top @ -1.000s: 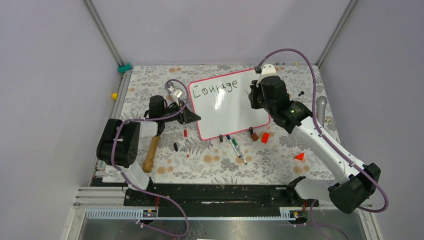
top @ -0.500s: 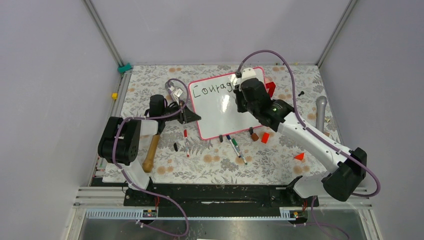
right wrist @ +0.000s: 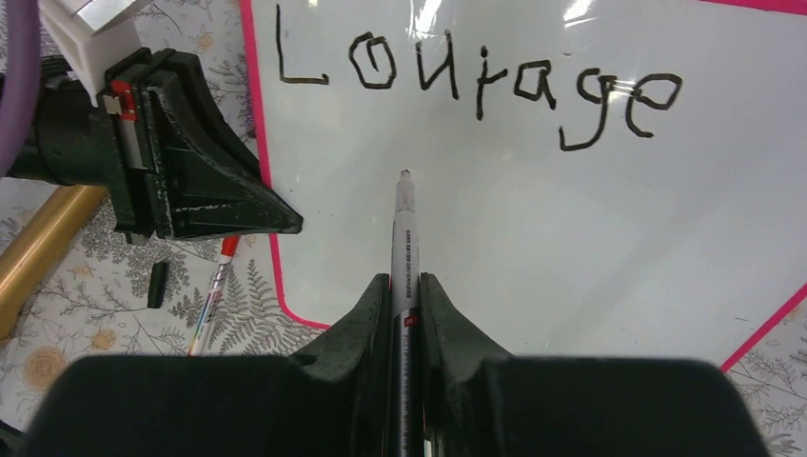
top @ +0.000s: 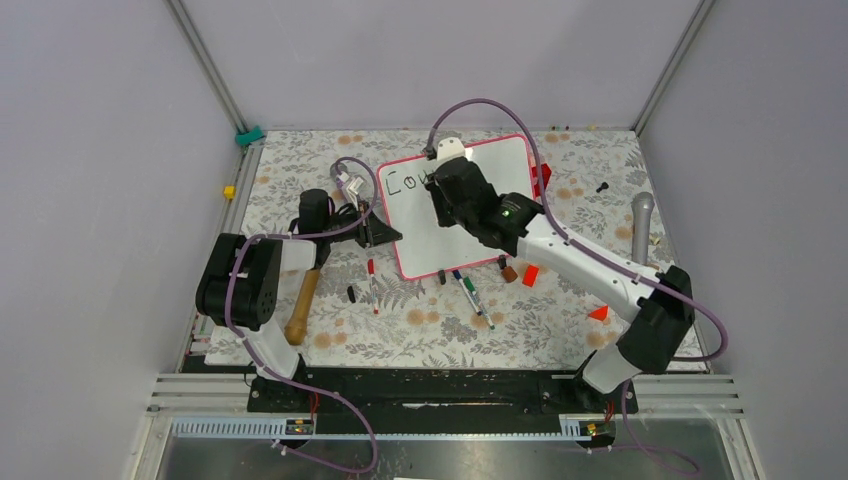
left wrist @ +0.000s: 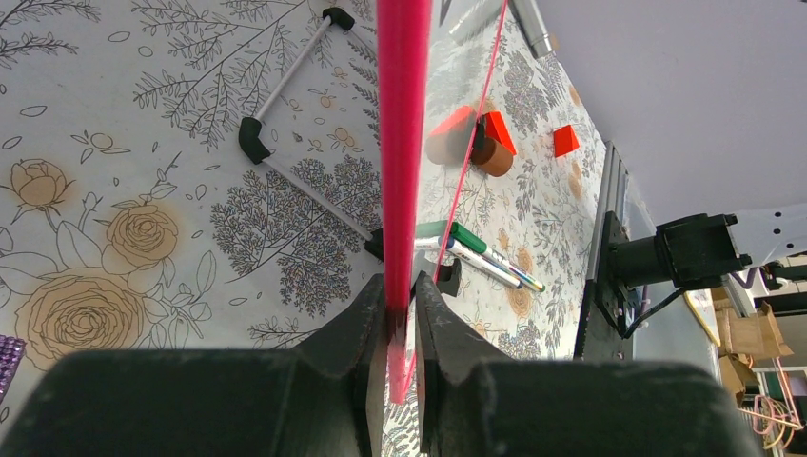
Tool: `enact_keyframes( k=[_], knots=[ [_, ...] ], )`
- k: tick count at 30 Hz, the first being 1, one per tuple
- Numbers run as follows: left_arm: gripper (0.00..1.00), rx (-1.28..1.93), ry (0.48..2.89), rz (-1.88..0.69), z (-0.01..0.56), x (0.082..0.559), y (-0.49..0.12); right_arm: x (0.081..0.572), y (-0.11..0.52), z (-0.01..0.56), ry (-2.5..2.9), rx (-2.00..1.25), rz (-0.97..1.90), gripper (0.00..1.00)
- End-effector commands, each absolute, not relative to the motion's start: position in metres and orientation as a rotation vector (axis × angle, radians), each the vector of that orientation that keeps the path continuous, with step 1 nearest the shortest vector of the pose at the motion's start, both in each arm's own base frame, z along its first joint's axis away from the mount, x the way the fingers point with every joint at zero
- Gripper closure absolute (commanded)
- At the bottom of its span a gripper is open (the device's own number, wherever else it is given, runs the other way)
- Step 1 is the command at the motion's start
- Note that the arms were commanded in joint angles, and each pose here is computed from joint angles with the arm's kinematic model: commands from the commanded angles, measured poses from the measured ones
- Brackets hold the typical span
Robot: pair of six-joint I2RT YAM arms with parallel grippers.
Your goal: Write a sentence on the whiteboard
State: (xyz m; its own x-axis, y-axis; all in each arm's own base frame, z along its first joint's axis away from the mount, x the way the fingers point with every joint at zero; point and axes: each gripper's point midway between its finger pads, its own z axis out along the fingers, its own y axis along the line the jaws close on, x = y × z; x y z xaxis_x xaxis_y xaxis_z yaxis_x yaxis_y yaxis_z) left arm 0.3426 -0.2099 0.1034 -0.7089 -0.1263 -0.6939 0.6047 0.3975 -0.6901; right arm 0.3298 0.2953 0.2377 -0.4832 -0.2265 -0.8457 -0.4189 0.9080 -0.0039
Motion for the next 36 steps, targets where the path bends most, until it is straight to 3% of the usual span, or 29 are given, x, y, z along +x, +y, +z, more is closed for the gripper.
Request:
enact_keyframes(
  k=[1,36],
  knots=[
    [1.0,0.354,2.017,-1.294,0.085,0.353,-0.202,0.336,0.318,0.257,2.043,-0.47,0.267,1.0],
    [1.0,0.356,2.01,-1.304,0.087,0.352,-0.202,0.357,0.353,0.217,2.101,-0.569,0.083,1.0]
  ],
)
